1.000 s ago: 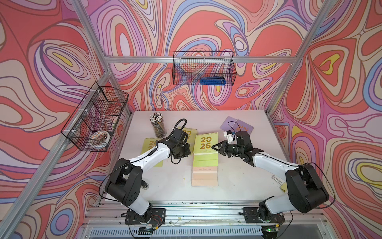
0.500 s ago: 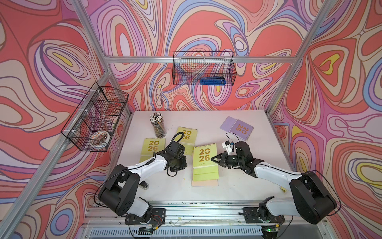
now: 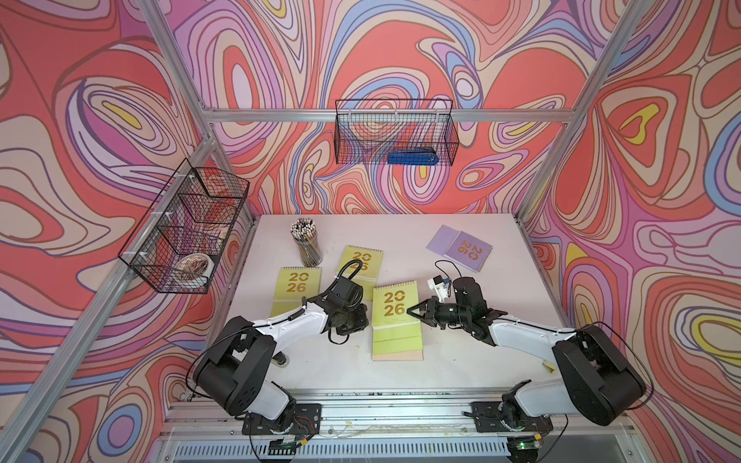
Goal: Stack the calendars
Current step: Place the calendar at the calendar.
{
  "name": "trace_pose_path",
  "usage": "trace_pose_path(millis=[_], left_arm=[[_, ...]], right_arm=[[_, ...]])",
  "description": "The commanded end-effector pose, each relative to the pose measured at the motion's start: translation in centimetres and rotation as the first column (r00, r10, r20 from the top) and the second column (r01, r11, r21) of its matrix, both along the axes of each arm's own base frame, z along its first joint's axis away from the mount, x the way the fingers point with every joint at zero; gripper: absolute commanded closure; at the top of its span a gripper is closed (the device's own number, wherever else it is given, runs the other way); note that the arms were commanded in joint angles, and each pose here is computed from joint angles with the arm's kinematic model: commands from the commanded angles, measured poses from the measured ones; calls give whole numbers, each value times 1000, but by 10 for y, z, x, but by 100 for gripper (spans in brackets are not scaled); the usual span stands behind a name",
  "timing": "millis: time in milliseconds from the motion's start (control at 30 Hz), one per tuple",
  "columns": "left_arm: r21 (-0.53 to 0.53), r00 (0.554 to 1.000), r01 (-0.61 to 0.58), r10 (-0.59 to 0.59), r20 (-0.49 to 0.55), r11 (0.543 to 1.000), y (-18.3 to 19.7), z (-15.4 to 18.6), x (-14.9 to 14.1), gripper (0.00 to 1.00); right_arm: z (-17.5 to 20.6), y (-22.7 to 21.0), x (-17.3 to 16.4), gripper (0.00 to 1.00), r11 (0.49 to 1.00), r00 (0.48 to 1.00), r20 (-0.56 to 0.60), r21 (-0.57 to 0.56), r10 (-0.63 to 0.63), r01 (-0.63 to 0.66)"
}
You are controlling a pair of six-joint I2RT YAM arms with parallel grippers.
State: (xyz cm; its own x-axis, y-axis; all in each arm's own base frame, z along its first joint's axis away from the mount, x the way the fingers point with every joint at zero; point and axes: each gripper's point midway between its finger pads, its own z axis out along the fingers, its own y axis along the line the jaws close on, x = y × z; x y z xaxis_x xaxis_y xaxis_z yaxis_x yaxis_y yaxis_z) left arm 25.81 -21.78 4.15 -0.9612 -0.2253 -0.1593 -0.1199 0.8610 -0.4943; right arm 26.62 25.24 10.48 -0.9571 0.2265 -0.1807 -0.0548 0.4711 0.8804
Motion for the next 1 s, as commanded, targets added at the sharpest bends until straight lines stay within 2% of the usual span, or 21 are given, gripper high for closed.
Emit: trace_pose_path(millis=[0, 133, 300, 600, 967], left_arm=[[-6, 1000, -8, 8, -12, 1000, -4, -4, -1, 100], [-3, 1000, -5, 5, -15, 1000, -4, -5, -1, 100], [-2, 1000, -3, 3, -20, 1000, -5, -6, -3, 100], [0, 1000, 0, 0, -23, 1000, -6, -7, -4, 100], [6, 1000, -1, 1, -27, 1000, -5, -7, -5, 100]], right_arm=[[2, 5, 0, 100, 999, 999, 35, 17, 26, -27], [-4, 3, 2, 100, 1000, 1000, 28, 0, 11, -11], [-11, 1, 2, 89, 999, 1000, 14, -33, 9, -9], [-20, -3, 4, 76, 997, 1000, 1, -79, 0, 0], [-26, -6, 9, 69, 991, 1000, -7, -130, -11, 10]])
